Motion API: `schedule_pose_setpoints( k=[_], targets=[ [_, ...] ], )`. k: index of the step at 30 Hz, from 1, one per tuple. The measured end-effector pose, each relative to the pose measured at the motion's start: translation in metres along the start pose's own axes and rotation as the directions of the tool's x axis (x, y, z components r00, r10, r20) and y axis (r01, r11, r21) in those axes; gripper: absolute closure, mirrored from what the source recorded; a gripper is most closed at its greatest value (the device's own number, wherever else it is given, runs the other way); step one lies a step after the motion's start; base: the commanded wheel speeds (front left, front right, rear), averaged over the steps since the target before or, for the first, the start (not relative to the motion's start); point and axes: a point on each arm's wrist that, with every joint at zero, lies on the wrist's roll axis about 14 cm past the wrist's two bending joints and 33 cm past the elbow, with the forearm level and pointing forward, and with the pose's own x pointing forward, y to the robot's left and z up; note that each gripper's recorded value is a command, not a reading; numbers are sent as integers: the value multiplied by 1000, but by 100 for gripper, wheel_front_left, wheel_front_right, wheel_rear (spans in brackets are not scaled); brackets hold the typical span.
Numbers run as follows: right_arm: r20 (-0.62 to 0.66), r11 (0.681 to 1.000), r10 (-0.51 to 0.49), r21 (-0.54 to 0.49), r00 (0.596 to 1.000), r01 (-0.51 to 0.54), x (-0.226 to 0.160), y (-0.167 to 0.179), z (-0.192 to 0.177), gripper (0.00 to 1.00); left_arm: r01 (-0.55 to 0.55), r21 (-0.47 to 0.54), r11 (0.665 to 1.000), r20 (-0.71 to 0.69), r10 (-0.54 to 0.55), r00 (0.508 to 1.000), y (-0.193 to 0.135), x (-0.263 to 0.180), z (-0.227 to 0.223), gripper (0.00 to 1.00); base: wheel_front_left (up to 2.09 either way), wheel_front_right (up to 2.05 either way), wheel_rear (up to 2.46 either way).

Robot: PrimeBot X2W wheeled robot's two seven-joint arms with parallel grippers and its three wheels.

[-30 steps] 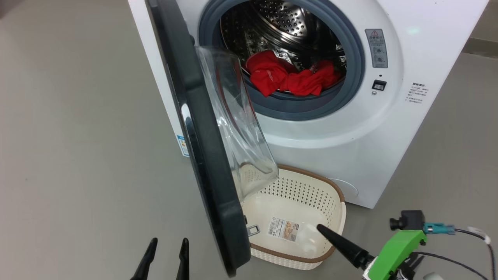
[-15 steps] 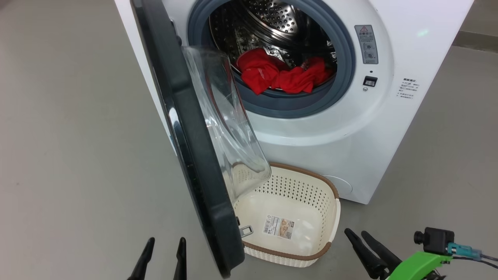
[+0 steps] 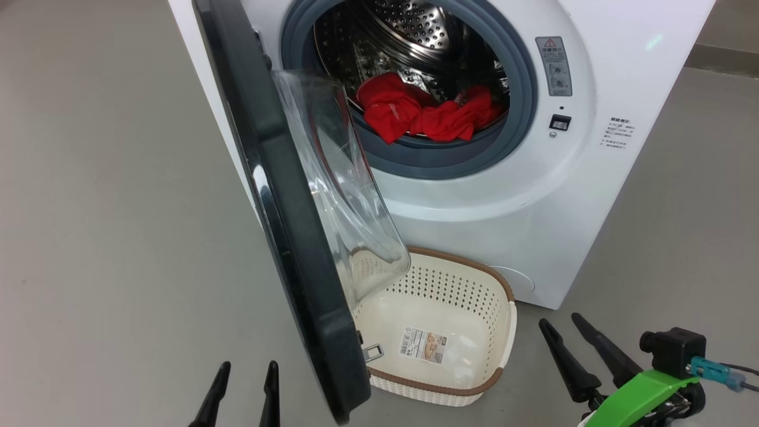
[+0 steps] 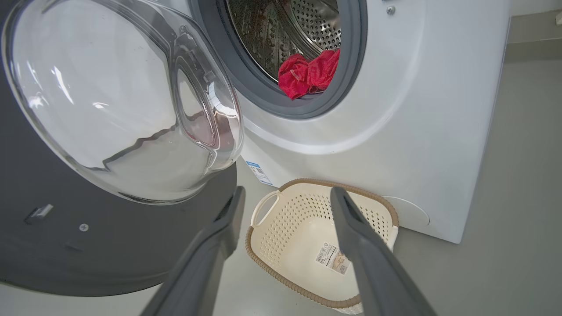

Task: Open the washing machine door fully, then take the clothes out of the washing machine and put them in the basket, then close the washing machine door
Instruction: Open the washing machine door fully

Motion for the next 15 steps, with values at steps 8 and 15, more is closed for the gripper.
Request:
schedule_pose_setpoints(
  k=[8, 15],
  targets=[
    [124, 981, -24, -187, 992, 47, -10, -2, 23, 0, -7, 1, 1000, 0, 7, 1000, 2, -1, 0, 0, 0, 0, 0],
    [165, 966, -67, -234, 984, 105, -23, -4, 23, 0, -13, 1, 1000, 3, 13, 1000, 4, -1, 1, 0, 0, 0, 0]
  ],
)
